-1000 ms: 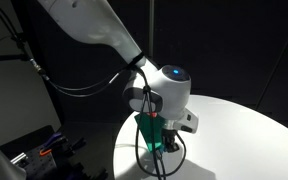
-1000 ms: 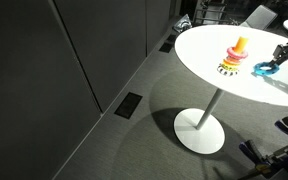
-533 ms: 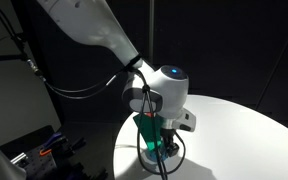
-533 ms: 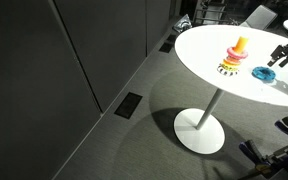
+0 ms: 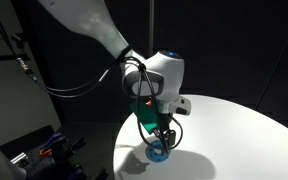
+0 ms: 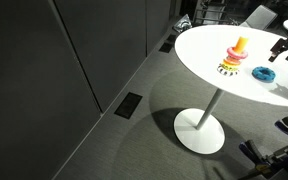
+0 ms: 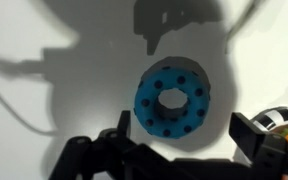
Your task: Move the ring stacking stand to the left and remove the blue ring from the ring stacking stand and place it to on the table
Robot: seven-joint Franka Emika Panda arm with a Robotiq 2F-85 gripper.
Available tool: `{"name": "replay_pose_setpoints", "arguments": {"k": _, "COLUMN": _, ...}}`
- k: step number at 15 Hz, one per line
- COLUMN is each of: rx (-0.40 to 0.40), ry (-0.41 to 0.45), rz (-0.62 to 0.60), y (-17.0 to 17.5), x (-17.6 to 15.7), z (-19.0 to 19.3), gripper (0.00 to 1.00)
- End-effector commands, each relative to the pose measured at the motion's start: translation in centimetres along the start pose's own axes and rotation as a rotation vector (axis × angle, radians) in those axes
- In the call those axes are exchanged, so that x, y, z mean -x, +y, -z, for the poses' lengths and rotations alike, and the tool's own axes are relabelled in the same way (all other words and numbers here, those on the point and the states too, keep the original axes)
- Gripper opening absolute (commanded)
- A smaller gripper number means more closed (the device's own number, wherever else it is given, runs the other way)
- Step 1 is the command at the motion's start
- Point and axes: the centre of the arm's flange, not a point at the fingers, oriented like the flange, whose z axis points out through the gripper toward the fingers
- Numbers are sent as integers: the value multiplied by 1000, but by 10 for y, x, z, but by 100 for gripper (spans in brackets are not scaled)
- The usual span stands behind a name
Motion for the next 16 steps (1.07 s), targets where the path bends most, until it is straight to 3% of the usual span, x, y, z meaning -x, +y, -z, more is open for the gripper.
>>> {"name": "replay_pose_setpoints", "arguments": {"k": 1, "rx": 37, "ry": -47, "rz": -1, "y": -27, "x": 8, "z": 35, "gripper": 100}}
{"name": "replay_pose_setpoints", "arguments": {"k": 8, "rx": 70, "ry": -107, "rz": 20, "y": -76, "x": 16, "z": 79, "gripper": 100}}
{"name": "replay_pose_setpoints", "arguments": {"k": 12, "rx": 66, "ry": -86, "rz": 36, "y": -104, "x": 22, "z": 105, "gripper": 100}}
{"name": "replay_pose_setpoints", "arguments": {"k": 16, "rx": 11, "ry": -41, "rz": 77, "y": -125, "x": 29, "z": 137, "gripper": 100}}
